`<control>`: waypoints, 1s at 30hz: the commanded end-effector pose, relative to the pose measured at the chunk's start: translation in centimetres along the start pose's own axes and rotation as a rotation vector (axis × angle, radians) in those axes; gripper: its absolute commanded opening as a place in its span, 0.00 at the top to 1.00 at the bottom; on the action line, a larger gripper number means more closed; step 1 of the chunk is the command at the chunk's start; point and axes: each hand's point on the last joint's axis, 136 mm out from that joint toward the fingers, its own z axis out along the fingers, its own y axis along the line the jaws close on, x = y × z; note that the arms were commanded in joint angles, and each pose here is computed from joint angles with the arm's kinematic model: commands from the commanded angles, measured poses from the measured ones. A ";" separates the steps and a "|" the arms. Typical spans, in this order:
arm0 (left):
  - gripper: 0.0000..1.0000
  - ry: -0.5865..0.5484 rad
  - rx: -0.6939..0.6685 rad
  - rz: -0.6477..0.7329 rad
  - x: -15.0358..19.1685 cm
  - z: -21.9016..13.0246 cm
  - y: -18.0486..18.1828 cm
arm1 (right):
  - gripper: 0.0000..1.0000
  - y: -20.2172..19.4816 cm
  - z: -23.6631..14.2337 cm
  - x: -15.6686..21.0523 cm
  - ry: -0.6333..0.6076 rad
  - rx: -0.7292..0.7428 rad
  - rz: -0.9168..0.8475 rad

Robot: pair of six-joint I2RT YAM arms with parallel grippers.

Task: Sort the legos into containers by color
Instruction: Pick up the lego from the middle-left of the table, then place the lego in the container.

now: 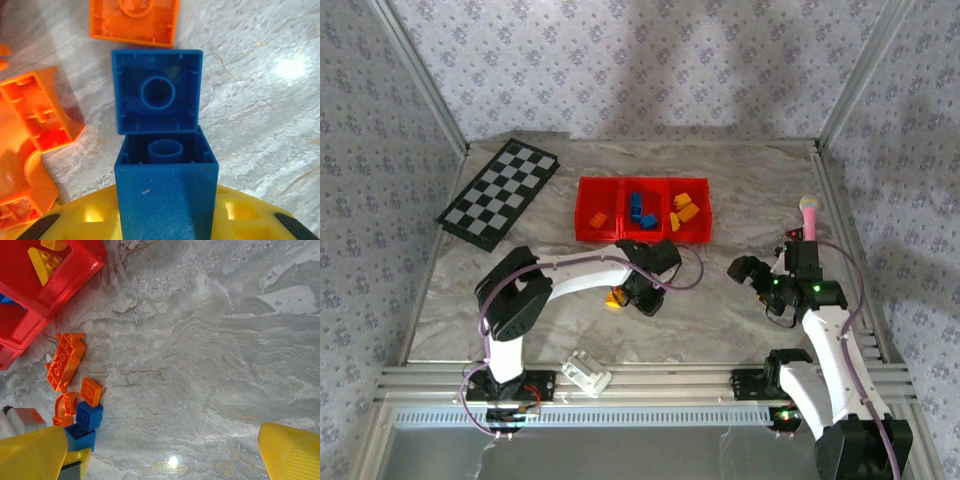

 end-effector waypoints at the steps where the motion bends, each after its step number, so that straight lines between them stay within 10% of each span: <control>1: 0.73 -0.066 0.062 -0.039 -1.8 -3.3 0.9 | 0.00 -0.8 -0.1 0.3 -0.005 0.031 -0.003; 15: 0.71 -0.323 -0.034 -0.143 -12.2 -11.5 8.8 | 0.00 -0.8 -0.7 0.3 -0.025 0.031 0.007; 30: 0.68 -0.396 -0.080 -0.441 -22.0 -8.2 15.8 | 0.00 -1.5 -1.9 1.8 -0.018 0.047 0.001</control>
